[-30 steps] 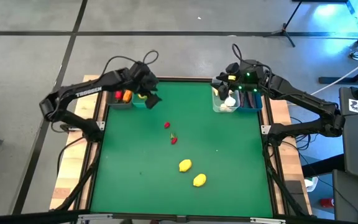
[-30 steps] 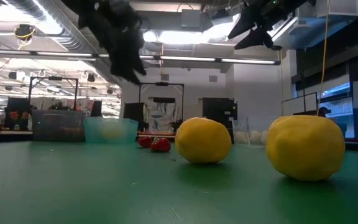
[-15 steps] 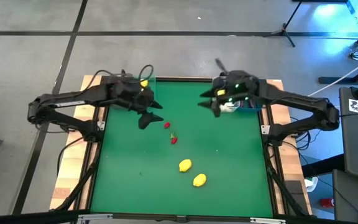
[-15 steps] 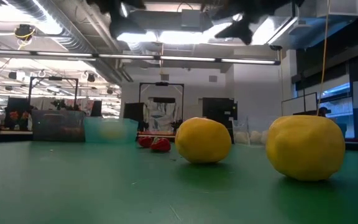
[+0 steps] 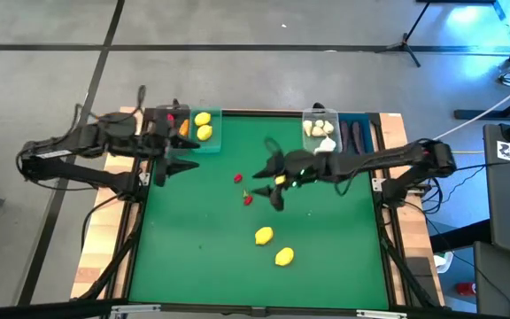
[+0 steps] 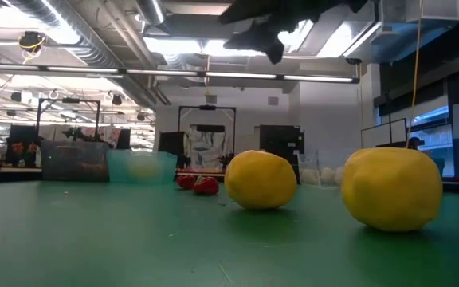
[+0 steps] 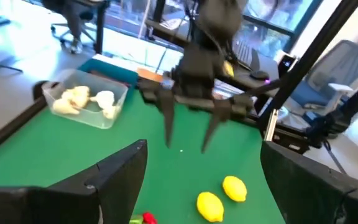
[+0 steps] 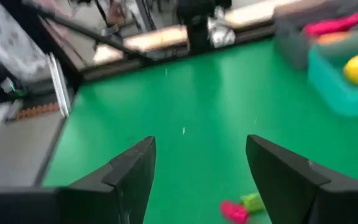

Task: Sort produce into baskets
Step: Put the top lemon into the transparent light blue bin

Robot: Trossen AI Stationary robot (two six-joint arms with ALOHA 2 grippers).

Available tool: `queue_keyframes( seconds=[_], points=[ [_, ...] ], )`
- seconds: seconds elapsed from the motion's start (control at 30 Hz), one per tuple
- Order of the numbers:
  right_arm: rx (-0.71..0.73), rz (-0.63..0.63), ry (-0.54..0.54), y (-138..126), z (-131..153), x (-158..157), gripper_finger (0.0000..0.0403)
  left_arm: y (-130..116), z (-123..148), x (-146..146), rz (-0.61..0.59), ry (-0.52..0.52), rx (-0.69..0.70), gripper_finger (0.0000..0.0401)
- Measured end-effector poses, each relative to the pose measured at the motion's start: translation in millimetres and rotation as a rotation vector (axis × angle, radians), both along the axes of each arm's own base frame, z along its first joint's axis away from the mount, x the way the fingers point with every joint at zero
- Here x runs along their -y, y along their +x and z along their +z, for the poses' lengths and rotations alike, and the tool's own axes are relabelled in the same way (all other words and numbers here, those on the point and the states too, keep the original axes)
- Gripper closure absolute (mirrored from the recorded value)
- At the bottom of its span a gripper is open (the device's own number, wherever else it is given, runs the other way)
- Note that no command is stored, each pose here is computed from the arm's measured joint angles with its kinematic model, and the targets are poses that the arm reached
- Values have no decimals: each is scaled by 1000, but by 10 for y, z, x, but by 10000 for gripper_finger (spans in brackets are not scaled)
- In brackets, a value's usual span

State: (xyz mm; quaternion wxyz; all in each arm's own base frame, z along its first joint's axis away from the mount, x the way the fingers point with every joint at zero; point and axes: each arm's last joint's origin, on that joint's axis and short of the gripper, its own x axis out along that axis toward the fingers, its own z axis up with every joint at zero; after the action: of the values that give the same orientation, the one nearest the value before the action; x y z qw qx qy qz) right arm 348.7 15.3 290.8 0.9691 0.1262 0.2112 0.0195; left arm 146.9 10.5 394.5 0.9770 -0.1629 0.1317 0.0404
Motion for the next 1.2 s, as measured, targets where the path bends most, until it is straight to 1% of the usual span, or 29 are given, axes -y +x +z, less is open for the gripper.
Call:
queue_keyframes(
  seconds=[0.1,0.17,0.3,0.37,0.47,0.57,0.63,0.8,0.9,1.07,1.2],
  points=[
    [-32,6,-27,128,-208,-206,155,-169,12,23,45,1,7,95],
    [-71,26,-37,176,-344,-326,155,-241,-8,30,72,1,-16,95],
    [-150,63,-27,212,-555,-515,147,-364,-45,37,111,-17,-54,95],
    [-174,82,-33,208,-610,-592,130,-399,-59,37,132,-30,-68,95],
    [-223,93,-52,194,-699,-673,94,-427,-84,32,159,-45,-93,95],
    [-302,121,-104,146,-791,-720,62,-438,-111,26,182,-42,-122,95],
    [-339,156,-142,114,-835,-773,52,-444,-126,25,187,-40,-138,95],
    [-339,244,-255,82,-874,-901,52,-429,-135,23,191,-38,-148,95],
    [-333,276,-251,105,-908,-916,60,-429,-134,21,197,-33,-148,95],
    [-372,289,-272,146,-1073,-919,71,-431,-136,17,209,-27,-150,95],
    [-390,290,-264,172,-1161,-926,72,-442,-161,14,222,-27,-177,95]
  ],
)
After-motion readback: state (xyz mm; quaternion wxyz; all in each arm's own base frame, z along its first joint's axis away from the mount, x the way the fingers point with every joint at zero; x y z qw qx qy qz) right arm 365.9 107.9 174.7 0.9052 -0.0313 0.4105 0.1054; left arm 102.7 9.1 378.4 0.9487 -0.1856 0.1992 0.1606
